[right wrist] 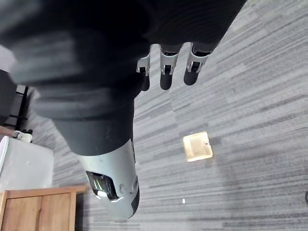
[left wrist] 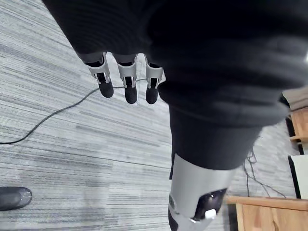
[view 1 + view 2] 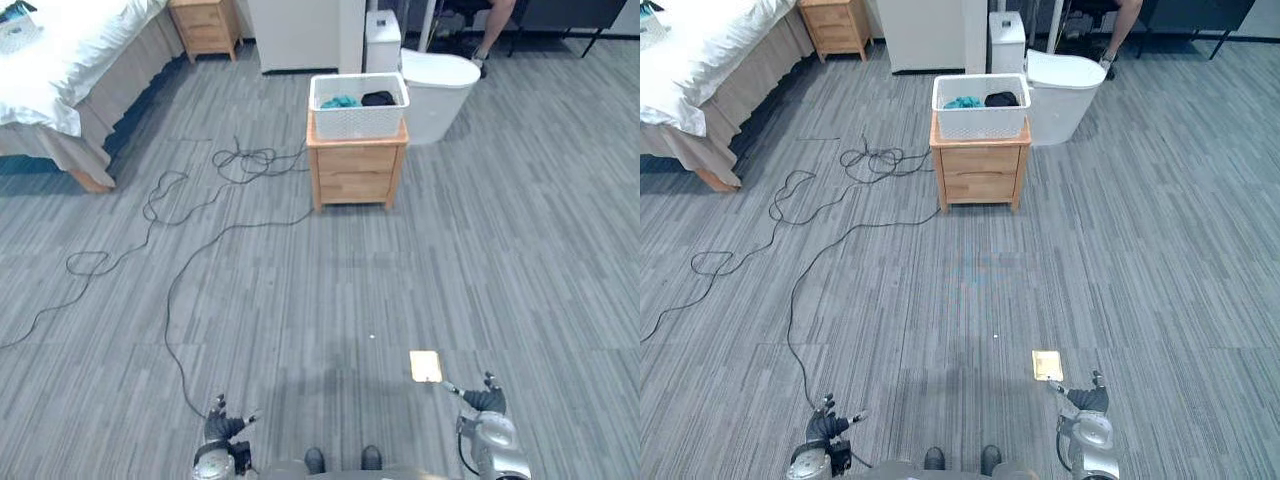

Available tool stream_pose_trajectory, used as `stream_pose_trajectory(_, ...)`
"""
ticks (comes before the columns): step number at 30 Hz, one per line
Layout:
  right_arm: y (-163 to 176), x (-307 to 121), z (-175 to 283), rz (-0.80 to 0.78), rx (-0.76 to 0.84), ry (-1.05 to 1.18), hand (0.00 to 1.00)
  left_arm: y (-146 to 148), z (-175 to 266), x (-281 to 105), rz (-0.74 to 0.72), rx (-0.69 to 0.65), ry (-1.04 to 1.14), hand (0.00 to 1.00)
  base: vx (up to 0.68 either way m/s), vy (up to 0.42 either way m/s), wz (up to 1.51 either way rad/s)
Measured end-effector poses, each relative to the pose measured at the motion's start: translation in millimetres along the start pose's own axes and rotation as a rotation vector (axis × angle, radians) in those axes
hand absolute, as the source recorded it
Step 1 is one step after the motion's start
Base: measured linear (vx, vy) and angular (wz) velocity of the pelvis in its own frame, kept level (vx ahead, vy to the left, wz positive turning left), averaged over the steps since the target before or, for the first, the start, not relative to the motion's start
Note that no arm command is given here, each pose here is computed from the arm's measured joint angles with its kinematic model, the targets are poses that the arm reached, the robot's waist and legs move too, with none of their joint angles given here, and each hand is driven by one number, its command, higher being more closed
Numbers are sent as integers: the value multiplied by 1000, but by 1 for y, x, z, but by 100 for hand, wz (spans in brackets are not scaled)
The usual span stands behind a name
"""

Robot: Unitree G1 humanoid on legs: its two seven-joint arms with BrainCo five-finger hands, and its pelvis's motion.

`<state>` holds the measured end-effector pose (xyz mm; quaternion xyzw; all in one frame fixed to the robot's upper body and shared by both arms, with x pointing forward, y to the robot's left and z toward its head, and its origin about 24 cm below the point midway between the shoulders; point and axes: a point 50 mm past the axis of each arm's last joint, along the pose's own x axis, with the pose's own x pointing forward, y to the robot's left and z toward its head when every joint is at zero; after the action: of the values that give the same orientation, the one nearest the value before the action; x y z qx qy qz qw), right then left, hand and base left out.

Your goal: Pick up the laundry basket with both hands and put the clothes into the washing machine.

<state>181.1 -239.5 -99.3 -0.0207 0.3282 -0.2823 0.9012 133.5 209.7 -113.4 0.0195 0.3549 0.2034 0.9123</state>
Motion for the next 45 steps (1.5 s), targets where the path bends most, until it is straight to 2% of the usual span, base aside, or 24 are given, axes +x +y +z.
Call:
stream_pose_trajectory(4,3,-2,6,-5,17,-28,0,0,14,0,1,-56,-54,0,28,45,-37)
stream_pose_trajectory(10,9,-8,5,27,1,-35,0,-5,22,1,-28,-11,-84,0,288,44,-1)
stream_pose_trajectory(15,-3,-6,9,12,-36,-65,0,-13,30,4,-46,-20,-105,0,612,-122,63)
stream_pose_trajectory(21,16,-17,26,111,-40,-161,0,-26,24,-1,-100,-46,-84,0,735,-228,9)
stream_pose_trajectory(27,24,-23,41,128,19,-237,0,-32,30,-3,-117,-77,-108,0,594,-21,-40)
stream_pose_trajectory(31,17,-17,24,94,-16,-165,0,-29,23,-5,-109,-61,-93,0,566,211,-39)
stream_pose_trajectory(37,25,-23,-4,110,-55,-50,0,-22,22,-3,-102,2,-94,0,624,294,-23)
stream_pose_trajectory(45,36,-26,-6,151,-93,-52,0,-9,19,1,-70,38,-80,0,434,47,10)
